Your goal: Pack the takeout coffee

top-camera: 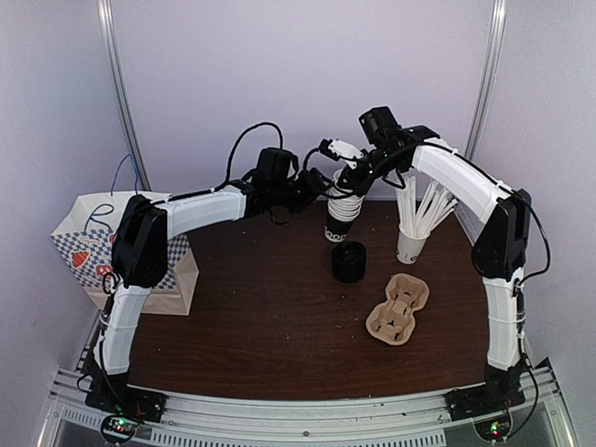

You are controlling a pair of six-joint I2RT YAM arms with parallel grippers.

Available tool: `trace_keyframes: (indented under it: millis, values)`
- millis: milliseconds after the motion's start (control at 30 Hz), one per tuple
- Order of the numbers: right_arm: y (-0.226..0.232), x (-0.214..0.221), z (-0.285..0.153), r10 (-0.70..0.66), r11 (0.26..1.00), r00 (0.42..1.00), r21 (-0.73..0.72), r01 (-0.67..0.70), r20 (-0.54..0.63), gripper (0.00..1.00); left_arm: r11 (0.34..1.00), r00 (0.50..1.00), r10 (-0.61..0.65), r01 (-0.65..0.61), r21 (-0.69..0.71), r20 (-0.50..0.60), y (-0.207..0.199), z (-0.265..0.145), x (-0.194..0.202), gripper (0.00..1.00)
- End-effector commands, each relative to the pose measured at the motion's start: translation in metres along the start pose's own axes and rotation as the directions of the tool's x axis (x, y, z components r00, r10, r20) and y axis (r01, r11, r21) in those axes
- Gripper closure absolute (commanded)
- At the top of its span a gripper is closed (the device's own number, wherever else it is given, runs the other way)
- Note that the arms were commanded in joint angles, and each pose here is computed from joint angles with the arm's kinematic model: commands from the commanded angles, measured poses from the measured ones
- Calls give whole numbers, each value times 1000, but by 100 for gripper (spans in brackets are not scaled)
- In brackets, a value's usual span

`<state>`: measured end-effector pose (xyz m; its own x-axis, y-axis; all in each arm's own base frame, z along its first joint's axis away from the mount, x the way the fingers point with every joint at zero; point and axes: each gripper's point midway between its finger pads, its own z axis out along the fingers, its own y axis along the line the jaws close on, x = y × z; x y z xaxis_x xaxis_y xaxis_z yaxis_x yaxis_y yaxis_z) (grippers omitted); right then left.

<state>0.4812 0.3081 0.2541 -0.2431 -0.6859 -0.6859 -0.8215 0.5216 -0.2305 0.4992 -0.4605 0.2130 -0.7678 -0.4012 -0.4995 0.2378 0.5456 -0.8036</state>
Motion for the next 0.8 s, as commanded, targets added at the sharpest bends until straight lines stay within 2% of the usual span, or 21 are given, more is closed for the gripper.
trace_keyframes:
  millis: [0, 300, 533, 667, 767]
  values:
    - [1, -51, -20, -44, 999, 986, 15, 43, 161, 100, 992, 999, 6, -12, -122, -50, 44, 16, 19, 26]
    - [-5, -56, -39, -94, 994, 983, 66, 84, 158, 100, 990, 999, 36, -39, -133, -25, 45, 10, 7, 26]
    - [-8, -68, -94, -144, 983, 972, 143, 118, 186, 100, 986, 986, 154, -157, 54, 59, -14, -19, -42, 24]
    - [-1, -70, -129, -169, 976, 964, 168, 136, 205, 100, 961, 962, 249, -260, 91, 114, -45, -44, -65, 22]
    - [15, -62, -144, -176, 978, 963, 147, 148, 202, 100, 940, 942, 314, -326, 100, 115, -64, -62, -70, 21]
